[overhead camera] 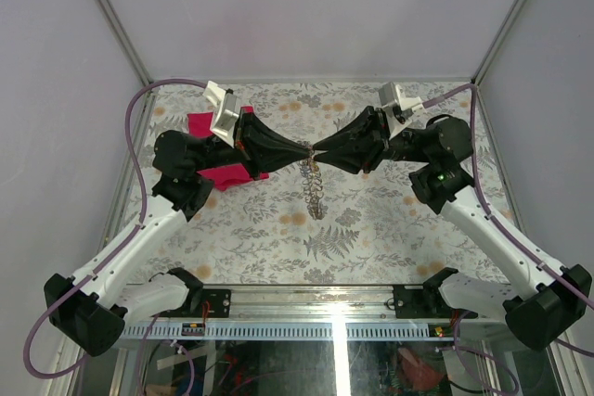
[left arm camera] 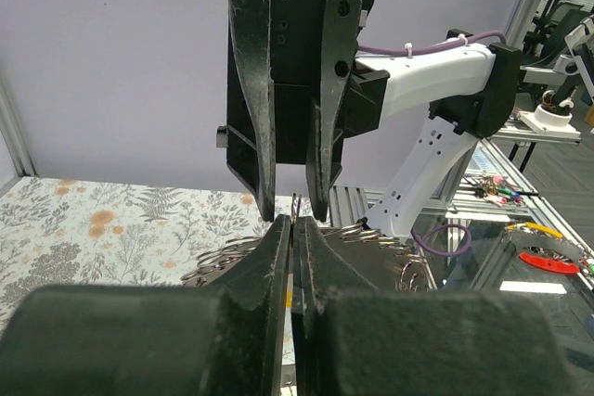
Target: Put the keys on the keyring
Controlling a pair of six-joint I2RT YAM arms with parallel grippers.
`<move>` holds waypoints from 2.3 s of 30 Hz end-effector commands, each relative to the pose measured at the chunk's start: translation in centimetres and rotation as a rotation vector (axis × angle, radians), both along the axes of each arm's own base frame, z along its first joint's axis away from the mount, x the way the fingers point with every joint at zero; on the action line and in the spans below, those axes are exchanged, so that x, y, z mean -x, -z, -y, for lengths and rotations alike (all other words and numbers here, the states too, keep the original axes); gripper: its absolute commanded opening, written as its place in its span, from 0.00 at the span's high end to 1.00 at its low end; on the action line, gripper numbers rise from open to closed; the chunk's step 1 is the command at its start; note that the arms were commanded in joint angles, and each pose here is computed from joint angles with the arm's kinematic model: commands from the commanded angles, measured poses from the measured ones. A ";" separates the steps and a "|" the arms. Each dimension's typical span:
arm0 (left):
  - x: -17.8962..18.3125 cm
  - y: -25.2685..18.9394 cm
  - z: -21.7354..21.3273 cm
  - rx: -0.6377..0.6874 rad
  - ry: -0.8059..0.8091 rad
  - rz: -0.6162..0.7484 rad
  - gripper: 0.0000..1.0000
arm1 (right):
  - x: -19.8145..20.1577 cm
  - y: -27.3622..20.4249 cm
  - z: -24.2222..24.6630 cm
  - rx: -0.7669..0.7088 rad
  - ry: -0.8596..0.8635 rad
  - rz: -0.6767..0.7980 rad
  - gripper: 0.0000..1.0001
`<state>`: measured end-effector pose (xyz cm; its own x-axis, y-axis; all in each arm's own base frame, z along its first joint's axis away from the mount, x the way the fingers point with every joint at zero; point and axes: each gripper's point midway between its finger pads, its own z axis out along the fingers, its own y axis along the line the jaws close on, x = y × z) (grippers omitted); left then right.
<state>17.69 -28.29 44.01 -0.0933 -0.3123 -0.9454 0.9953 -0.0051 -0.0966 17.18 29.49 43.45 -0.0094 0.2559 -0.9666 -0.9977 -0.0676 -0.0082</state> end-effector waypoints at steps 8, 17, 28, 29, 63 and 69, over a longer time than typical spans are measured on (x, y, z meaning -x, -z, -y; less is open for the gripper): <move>0.9 -2.3 -0.5 0.040 0.004 0.090 1.00 | 0.8 -1.8 -0.8 -0.031 -0.032 0.063 0.79; 0.7 -2.1 -0.6 0.031 -0.011 0.091 1.00 | 0.7 -2.0 -0.8 -0.006 -0.017 0.060 1.00; -0.7 -1.3 -1.7 -0.005 -0.175 0.076 0.68 | -1.7 3.2 1.8 0.415 0.202 0.033 1.00; -0.8 -1.2 -1.8 -0.007 -0.184 0.071 0.67 | -1.8 3.8 2.1 0.453 0.217 0.026 1.00; 1.4 9.0 2.1 -0.187 0.061 0.090 0.62 | 2.9 9.2 3.7 1.054 0.234 -0.285 1.00; 1.6 8.9 2.9 -0.198 0.100 0.085 0.66 | 3.1 9.5 3.2 1.072 0.213 -0.265 1.00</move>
